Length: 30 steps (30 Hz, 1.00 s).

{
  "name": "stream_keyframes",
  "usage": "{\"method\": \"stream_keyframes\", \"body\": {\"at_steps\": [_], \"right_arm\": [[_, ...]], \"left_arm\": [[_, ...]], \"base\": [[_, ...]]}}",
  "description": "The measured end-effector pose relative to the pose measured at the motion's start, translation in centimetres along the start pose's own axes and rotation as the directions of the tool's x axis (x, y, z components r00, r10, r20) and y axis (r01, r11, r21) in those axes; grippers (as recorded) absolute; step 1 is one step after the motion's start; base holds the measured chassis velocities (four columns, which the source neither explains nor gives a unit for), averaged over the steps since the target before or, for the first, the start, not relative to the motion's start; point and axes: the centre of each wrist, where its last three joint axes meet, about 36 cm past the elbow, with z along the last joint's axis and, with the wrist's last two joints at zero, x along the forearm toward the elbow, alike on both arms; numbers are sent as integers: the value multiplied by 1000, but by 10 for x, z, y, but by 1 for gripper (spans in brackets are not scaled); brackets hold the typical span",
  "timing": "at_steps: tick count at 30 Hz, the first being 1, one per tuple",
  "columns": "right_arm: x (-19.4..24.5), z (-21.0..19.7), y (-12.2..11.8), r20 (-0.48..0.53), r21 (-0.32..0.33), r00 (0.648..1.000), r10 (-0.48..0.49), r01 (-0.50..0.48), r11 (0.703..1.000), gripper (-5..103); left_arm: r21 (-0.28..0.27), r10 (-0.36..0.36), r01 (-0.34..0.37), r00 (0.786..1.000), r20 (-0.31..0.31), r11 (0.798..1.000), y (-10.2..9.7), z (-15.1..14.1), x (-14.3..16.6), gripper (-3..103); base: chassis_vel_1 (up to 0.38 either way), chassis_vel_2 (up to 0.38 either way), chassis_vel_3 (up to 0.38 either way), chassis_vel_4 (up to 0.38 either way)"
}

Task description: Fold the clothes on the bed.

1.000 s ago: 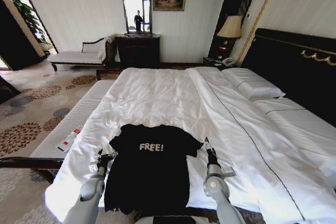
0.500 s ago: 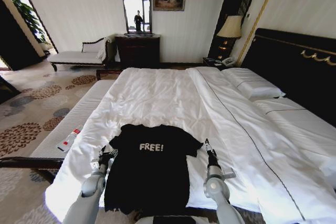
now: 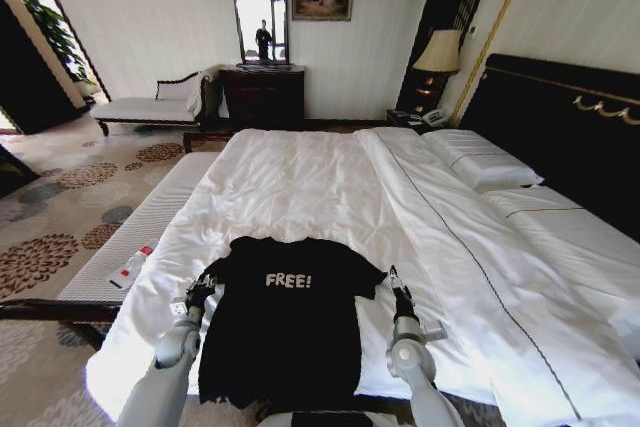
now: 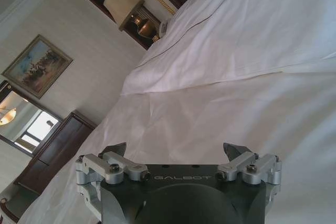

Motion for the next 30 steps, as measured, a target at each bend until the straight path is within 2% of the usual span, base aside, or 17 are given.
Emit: {"method": "stream_keyframes", "body": {"at_steps": [5,8,9,10,13,30], "right_arm": [[0,1,-1,-2,2,1000,3,-3,1000,100],[0,1,-1,-2,2,1000,3,-3,1000,100],[0,1,-1,-2,2,1000,3,-3,1000,100],[0,1,-1,-2,2,1000,4,-4,1000,100],[0,2,-1,-3,2,1000,5,-5,1000,100],[2,4,-3,-4,5,1000,9,-9,1000,100]], "left_arm": [[12,-3,3,1000,6,1000,0,-4,-2,18],[32,-12,11,1000,12,999,2,-7,-2,9],[40,-15,15,1000,14,999,2,-8,-2,9],[50,-19,18,1000,16,999,3,-9,-1,4],[65,-26,25,1000,17,998,4,-9,0,0],[148,-95,93,995,10,985,20,-6,16,0]], "base": [[0,0,0,0],[0,0,0,0],[0,0,0,0],[0,0,0,0],[0,0,0,0],[0,0,0,0]]}}
